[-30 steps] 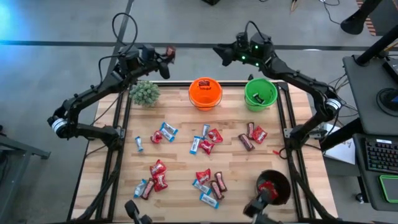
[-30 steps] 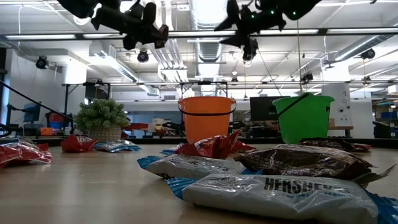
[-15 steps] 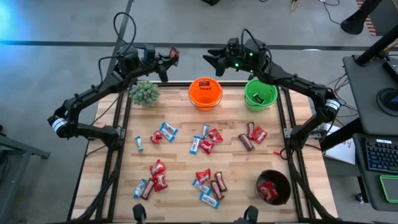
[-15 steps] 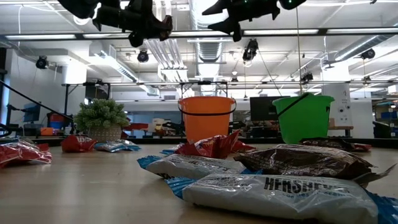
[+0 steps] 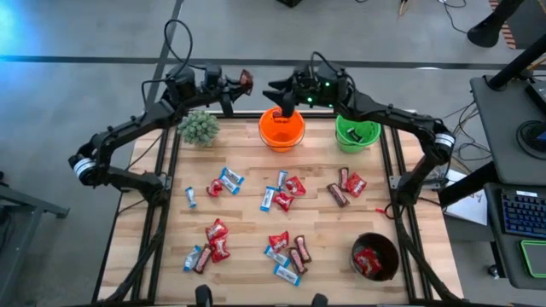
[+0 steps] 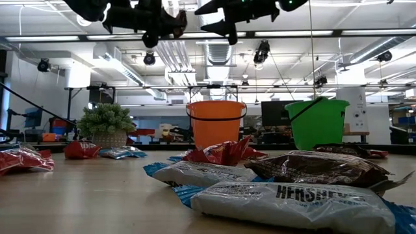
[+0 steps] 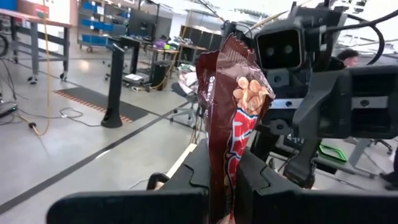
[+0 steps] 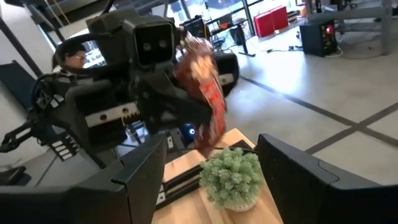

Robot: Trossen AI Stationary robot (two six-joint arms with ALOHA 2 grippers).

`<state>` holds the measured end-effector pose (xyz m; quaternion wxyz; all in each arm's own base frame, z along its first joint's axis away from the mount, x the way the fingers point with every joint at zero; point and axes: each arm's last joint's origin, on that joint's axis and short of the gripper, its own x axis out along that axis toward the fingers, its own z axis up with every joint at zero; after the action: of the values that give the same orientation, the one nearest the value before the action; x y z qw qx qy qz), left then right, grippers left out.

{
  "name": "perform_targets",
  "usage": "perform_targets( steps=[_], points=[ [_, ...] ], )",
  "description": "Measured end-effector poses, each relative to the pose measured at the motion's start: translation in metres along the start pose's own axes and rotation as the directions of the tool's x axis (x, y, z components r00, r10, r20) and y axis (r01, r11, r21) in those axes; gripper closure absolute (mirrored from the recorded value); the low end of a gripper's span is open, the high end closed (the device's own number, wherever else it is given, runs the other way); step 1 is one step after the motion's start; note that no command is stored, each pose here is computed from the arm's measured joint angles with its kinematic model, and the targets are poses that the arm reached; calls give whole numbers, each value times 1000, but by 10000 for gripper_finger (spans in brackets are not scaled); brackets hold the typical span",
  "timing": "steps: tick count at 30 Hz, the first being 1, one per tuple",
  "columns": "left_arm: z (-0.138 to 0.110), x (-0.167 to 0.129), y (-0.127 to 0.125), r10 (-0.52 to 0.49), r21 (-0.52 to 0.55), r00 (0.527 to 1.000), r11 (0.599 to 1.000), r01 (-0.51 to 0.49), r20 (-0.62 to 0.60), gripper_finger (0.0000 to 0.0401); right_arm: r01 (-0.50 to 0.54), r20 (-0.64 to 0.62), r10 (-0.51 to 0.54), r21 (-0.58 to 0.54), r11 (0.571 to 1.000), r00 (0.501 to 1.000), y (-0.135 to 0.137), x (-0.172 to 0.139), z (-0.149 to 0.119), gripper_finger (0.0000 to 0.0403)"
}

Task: Organize candy in baskets
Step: Put the brown chocolate into the green bucket

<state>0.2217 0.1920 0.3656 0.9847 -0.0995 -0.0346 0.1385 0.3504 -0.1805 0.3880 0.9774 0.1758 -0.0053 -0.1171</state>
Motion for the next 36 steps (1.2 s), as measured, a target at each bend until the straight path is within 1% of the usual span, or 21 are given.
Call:
perform_targets(
  steps=[4, 13, 20, 28, 32, 34, 36],
  points=[
    [-2, 2, -1, -21, -9, 1000, 1000, 21, -10, 399, -14, 9, 15, -30, 999, 1000, 2, 12, 3, 161],
    [-3, 3, -4, -56, -22, 998, 998, 55, -18, 399, -4, -39, 3, -21, 1000, 999, -3, 32, -1, 160],
    [-4, 5, -9, -92, -27, 995, 995, 91, -27, 399, -24, -27, 22, -65, 998, 999, 5, 37, 8, 166],
    [-6, 8, -14, -114, -31, 993, 993, 113, -35, 399, -23, -27, 21, -66, 998, 999, 5, 41, 8, 169],
    [-7, 9, -14, -116, -40, 993, 993, 114, -38, 399, -24, -24, 22, -67, 997, 999, 5, 41, 8, 186],
    [-9, 11, -13, -115, -51, 992, 992, 113, -43, 399, -23, -25, 22, -67, 997, 999, 5, 41, 8, 203],
    [-11, 13, -13, -116, -61, 992, 992, 113, -49, 399, -23, -26, 22, -69, 997, 999, 5, 41, 8, 229]
  ],
)
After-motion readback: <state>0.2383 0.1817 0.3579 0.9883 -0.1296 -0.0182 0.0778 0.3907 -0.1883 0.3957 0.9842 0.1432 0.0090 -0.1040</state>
